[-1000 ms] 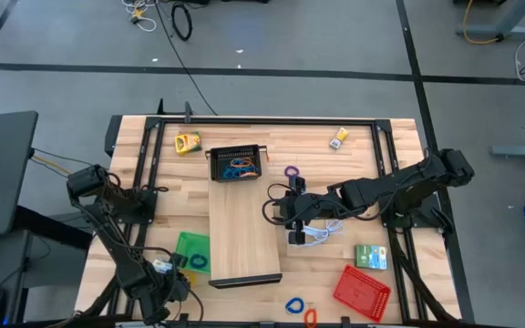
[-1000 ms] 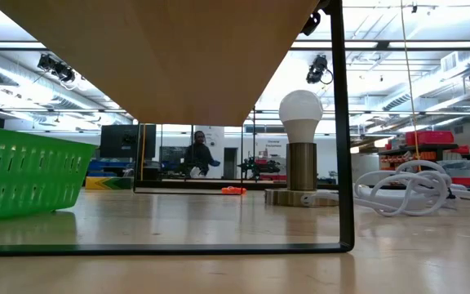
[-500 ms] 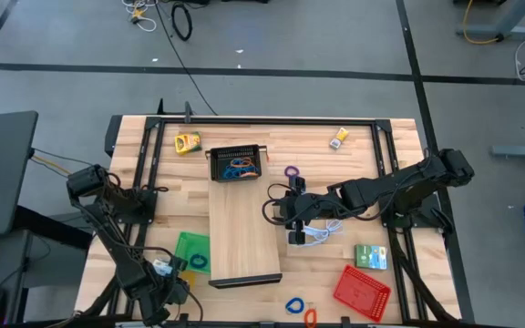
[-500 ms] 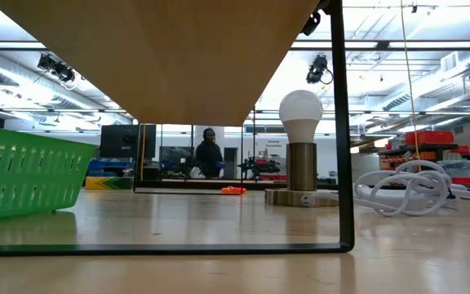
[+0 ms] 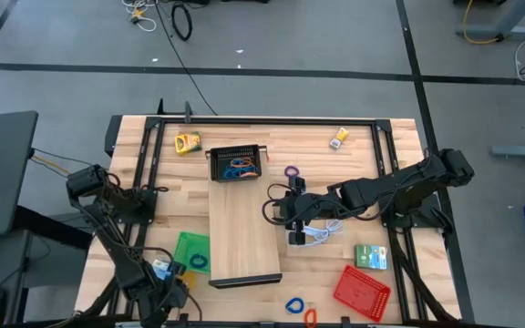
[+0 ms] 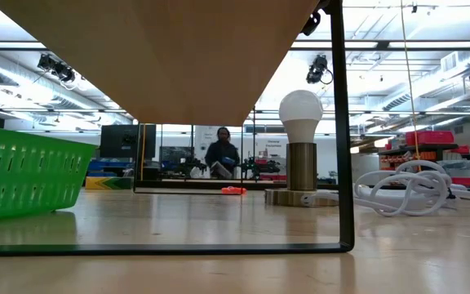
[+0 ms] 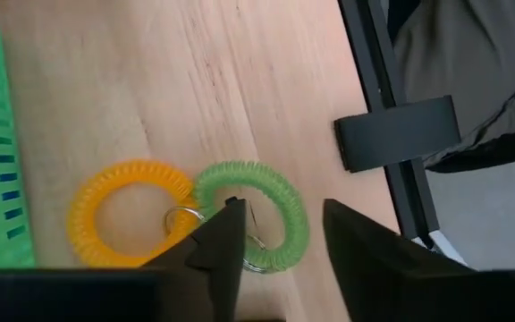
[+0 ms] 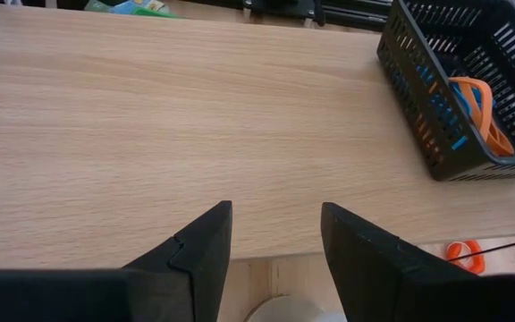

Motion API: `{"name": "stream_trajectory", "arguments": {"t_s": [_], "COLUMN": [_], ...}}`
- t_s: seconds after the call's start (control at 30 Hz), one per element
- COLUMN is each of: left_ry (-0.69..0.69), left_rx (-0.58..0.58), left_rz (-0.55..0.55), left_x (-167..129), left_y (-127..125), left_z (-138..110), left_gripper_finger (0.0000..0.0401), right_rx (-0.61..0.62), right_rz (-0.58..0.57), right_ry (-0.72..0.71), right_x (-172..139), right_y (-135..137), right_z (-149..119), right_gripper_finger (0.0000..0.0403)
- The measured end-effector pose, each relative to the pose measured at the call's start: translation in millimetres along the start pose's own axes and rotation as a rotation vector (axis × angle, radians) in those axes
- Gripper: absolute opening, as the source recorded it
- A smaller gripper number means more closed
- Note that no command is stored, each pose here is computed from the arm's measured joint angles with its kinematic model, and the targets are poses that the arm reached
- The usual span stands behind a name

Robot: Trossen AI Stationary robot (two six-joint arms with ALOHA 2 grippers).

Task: Pick & Place Office Desk Supplies
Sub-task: Put the green spiral keychain into the green bin

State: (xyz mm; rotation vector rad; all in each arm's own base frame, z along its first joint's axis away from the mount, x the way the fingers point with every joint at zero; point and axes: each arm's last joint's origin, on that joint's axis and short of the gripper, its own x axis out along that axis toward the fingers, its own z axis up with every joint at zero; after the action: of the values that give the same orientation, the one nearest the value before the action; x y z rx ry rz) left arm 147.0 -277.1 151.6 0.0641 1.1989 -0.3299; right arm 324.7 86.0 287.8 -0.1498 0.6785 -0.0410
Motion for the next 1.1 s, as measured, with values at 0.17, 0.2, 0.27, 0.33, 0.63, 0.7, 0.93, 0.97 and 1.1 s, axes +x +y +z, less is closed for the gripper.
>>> {"name": "stream_trajectory", "arguments": {"t_s": [0.17,0.2,0.27,0.33,0.63,0.7,0.93,0.97,1.1], "left_ry": [-0.007,-0.012,-0.021,-0.020,0.013,0.029,0.023,0.022,0.012], "left_rx": [-0.026,-0.028,-0.033,-0.035,-0.041,-0.042,-0.049,-0.047,-0.046], "left_rz": [-0.007,-0.012,-0.023,-0.031,-0.009,-0.011,0.014,0.019,0.047], "left_x": [0.0,0.0,0.0,-0.1,11.2,13.8,14.4,14.5,14.5], "left_y": [-0.6,-1.2,-2.2,-2.6,-2.4,-2.6,-1.2,-1.1,0.5], "left_z": [0.7,1.2,2.1,2.5,-0.7,-1.8,-2.4,-2.6,-3.0], "left_gripper_finger": [0.0211,0.0217,0.0224,0.0226,0.0214,0.0213,0.0201,0.0194,0.0139], "right_rx": [-0.004,-0.004,-0.004,-0.004,-0.005,-0.005,-0.006,-0.006,-0.006], "right_rz": [0.000,0.000,0.000,0.000,0.000,0.000,-0.001,-0.001,0.000], "right_ry": [0.000,0.000,0.000,0.000,0.000,0.000,0.000,0.000,0.000], "right_x": [0.0,0.0,0.0,0.0,0.0,0.0,0.0,0.0,0.0], "right_y": [0.1,0.1,0.1,0.1,0.1,0.1,0.0,0.1,0.1], "right_z": [0.0,0.0,0.0,0.0,0.0,0.0,0.0,0.0,0.0], "right_gripper_finger": [0.0181,0.0181,0.0181,0.0181,0.0181,0.0181,0.0181,0.0181,0.0181]}}
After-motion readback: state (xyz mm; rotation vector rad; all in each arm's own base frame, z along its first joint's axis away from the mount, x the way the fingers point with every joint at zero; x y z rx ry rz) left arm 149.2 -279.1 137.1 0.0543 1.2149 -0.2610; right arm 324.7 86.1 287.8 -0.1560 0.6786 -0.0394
